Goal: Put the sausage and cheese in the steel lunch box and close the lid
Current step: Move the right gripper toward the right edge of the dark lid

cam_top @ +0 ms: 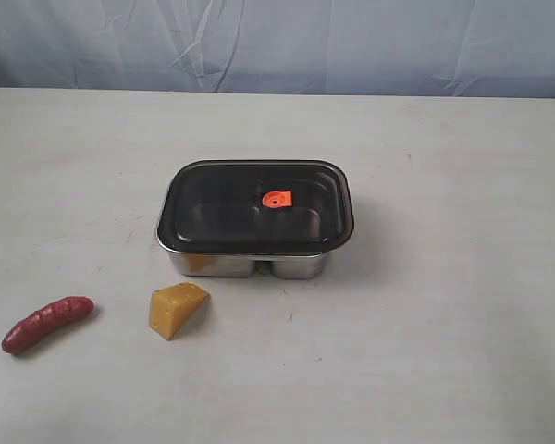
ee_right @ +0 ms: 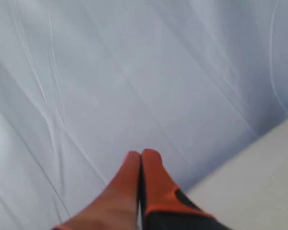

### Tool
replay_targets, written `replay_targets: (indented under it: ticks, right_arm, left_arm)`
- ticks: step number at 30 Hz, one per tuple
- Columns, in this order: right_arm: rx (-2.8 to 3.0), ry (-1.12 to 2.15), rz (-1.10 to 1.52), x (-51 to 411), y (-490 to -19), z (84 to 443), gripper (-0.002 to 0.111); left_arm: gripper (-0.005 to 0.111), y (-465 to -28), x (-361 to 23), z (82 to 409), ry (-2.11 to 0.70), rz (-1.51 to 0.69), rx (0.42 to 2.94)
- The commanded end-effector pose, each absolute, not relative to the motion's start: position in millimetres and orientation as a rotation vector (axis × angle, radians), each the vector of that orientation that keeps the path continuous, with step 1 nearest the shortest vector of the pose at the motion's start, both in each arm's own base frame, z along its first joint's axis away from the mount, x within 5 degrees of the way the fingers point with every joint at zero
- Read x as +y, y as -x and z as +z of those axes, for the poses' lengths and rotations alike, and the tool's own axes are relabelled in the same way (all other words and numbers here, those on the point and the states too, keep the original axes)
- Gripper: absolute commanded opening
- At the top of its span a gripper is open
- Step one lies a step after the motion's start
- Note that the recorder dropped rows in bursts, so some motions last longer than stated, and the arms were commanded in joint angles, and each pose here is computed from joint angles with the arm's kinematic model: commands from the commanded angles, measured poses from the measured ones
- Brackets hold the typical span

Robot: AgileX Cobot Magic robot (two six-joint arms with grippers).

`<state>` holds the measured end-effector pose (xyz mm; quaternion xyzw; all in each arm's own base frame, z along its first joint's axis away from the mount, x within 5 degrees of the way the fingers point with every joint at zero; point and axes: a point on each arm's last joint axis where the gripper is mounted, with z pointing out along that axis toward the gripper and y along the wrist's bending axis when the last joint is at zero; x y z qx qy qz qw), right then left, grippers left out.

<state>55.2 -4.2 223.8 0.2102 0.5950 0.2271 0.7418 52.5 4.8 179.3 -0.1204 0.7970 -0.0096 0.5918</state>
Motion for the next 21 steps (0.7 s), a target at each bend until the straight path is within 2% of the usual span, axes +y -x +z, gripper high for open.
replay_targets:
  ticks: [1, 3, 5, 8, 9, 11, 13, 15, 18, 20, 21]
  right_arm:
    - [1.003, -0.745, 0.701, -20, -49, 237, -0.001]
    - [1.040, -0.742, 0.735, -17, -49, 238, -0.001]
    - [1.071, -0.678, 0.739, -12, -47, 256, -0.001]
    - [1.138, -0.526, 0.652, -5, -46, 290, -0.001]
    - [1.230, -0.420, 0.564, 0, -51, 319, -0.001]
    - [1.461, -0.317, 0.440, 5, -73, 355, -0.001]
    - [1.768, -0.292, 0.352, 8, -111, 371, -0.001]
    - [2.014, -0.242, 0.310, 11, -162, 375, -0.001]
    - [2.207, -0.039, 0.412, 27, -239, 357, 0.000]
    - [2.339, 0.014, 0.589, 41, -289, 320, 0.015]
    - [2.407, 0.028, 0.679, 47, -312, 297, 0.031]
  left_arm:
    - [0.000, -53, 5, 179, 0.277, -0.016, 1.839]
    - [0.000, -53, 5, 179, 0.277, -0.016, 1.839]
    - [0.000, -53, 5, 179, 0.277, -0.016, 1.839]
    - [0.000, -53, 5, 179, 0.277, -0.016, 1.839]
    - [0.000, -53, 5, 179, 0.277, -0.016, 1.839]
    - [0.000, -53, 5, 179, 0.277, -0.016, 1.839]
    - [0.000, -53, 5, 179, 0.277, -0.016, 1.839]
    - [0.000, -53, 5, 179, 0.277, -0.016, 1.839]
    - [0.000, -53, 5, 179, 0.277, -0.016, 1.839]
    - [0.000, -53, 5, 179, 0.277, -0.016, 1.839]
    - [0.000, -53, 5, 179, 0.277, -0.016, 1.839]
